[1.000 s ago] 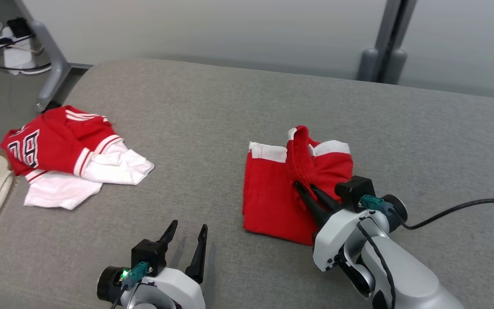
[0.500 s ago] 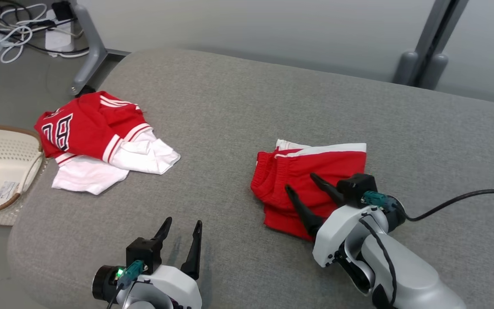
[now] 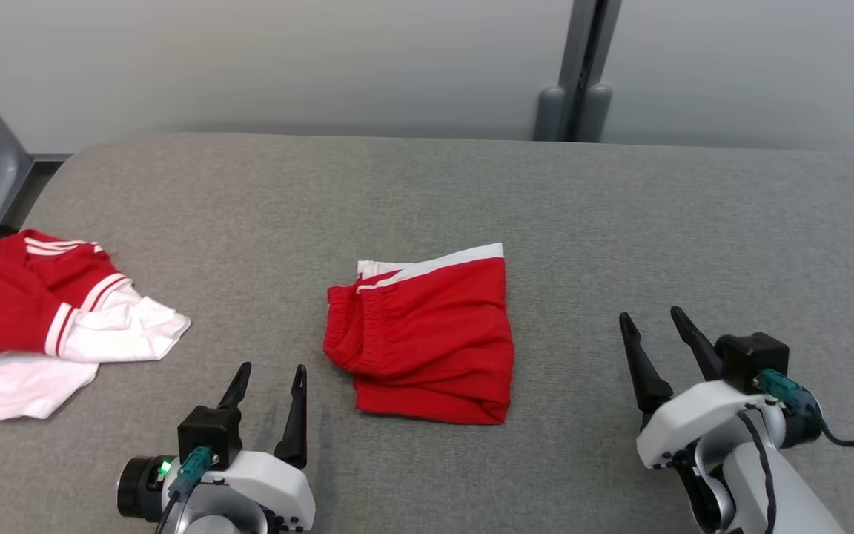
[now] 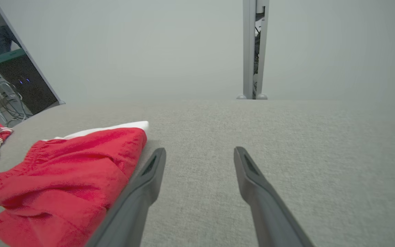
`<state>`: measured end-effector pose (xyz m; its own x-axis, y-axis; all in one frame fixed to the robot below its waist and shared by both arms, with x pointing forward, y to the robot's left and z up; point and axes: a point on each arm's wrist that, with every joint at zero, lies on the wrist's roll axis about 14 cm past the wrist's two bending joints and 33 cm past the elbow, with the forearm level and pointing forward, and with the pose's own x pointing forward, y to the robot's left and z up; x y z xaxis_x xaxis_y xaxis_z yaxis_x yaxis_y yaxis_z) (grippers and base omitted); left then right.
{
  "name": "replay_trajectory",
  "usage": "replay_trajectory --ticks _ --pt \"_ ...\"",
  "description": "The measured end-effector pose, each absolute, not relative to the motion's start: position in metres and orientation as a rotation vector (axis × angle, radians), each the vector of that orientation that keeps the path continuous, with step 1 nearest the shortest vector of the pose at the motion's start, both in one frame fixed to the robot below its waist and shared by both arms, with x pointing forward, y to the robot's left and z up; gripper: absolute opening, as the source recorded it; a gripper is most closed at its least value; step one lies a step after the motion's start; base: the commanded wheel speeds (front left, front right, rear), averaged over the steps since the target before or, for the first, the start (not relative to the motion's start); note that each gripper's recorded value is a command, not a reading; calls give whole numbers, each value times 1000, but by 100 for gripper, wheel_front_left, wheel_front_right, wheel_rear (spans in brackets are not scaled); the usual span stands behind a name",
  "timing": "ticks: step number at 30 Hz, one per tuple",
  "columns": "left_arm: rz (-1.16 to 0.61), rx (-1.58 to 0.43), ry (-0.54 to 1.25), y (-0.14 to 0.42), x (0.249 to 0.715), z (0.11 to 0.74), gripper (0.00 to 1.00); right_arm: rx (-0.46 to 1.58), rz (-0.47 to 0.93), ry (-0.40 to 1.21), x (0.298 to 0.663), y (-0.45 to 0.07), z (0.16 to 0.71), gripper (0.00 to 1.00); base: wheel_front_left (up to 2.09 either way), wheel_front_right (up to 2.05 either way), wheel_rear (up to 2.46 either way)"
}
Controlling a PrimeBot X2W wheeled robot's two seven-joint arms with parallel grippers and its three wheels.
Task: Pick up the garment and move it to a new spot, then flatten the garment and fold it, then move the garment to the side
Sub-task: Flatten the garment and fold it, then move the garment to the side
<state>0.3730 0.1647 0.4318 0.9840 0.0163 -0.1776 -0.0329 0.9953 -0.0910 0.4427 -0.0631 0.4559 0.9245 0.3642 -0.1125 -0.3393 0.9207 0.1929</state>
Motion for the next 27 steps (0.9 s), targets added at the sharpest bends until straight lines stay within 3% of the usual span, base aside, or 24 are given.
replay_trajectory --ticks 5,12,27 --pt "8 -84 182 160 374 429 100 179 231 147 423 -111 449 100 0 0 0" --pt "6 -64 204 160 359 422 100 186 147 136 394 -141 449 100 0 0 0" --pt "58 -50 205 177 341 419 100 201 138 118 370 -144 452 100 0 0 0"
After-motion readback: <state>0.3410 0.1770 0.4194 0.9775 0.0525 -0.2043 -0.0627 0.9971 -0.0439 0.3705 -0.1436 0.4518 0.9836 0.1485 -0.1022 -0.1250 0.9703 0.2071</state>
